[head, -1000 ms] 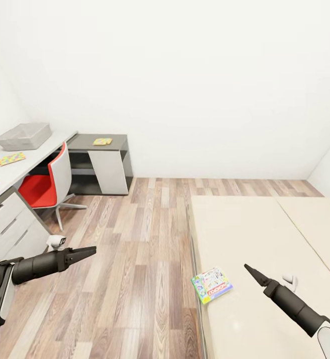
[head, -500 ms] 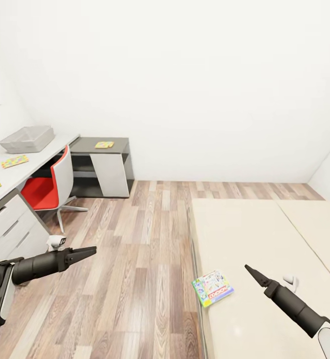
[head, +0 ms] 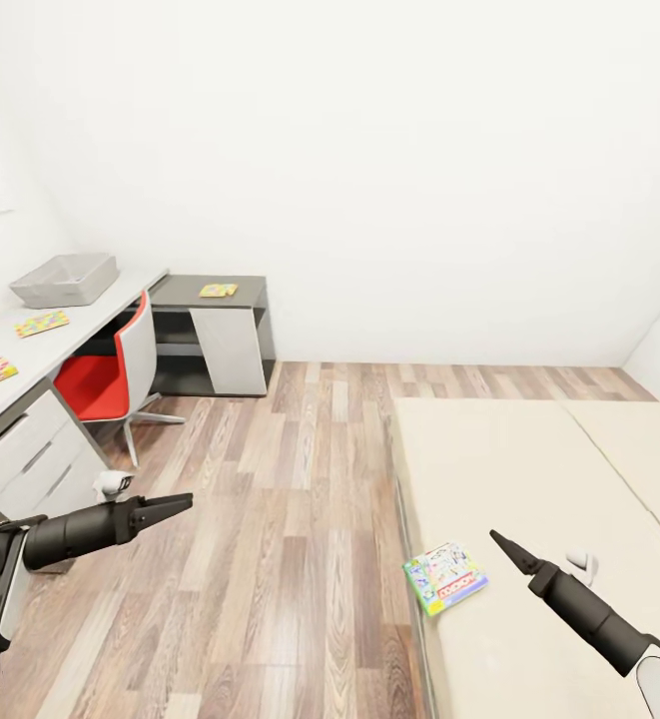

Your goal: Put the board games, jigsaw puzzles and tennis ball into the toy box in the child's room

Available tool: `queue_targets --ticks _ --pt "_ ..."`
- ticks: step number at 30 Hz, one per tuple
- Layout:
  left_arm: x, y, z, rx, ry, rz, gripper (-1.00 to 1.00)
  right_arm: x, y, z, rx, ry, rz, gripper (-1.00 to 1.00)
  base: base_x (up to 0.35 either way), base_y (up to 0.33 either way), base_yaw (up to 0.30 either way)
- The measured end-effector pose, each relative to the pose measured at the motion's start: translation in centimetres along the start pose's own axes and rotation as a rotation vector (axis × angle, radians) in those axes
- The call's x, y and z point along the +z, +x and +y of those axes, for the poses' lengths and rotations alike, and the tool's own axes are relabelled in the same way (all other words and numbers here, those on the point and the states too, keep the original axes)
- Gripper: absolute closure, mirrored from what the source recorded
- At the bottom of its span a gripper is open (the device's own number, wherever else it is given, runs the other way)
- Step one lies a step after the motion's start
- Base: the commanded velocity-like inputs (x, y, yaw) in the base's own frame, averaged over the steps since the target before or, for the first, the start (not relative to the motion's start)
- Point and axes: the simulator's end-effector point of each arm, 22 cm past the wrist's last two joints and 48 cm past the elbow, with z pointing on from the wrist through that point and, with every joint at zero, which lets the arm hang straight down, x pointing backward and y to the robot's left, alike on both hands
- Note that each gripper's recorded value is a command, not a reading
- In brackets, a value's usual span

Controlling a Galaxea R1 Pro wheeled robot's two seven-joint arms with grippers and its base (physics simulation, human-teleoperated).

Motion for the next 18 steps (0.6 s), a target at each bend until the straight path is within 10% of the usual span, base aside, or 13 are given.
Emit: queue_targets --ticks 18 --pt "-0.05 -0.03 0.02 0.0 -0.001 -0.001 -1.0 0.06 0.01 -0.03 0.002 0.001 -0.001 -1.0 0.0 0.287 0.0"
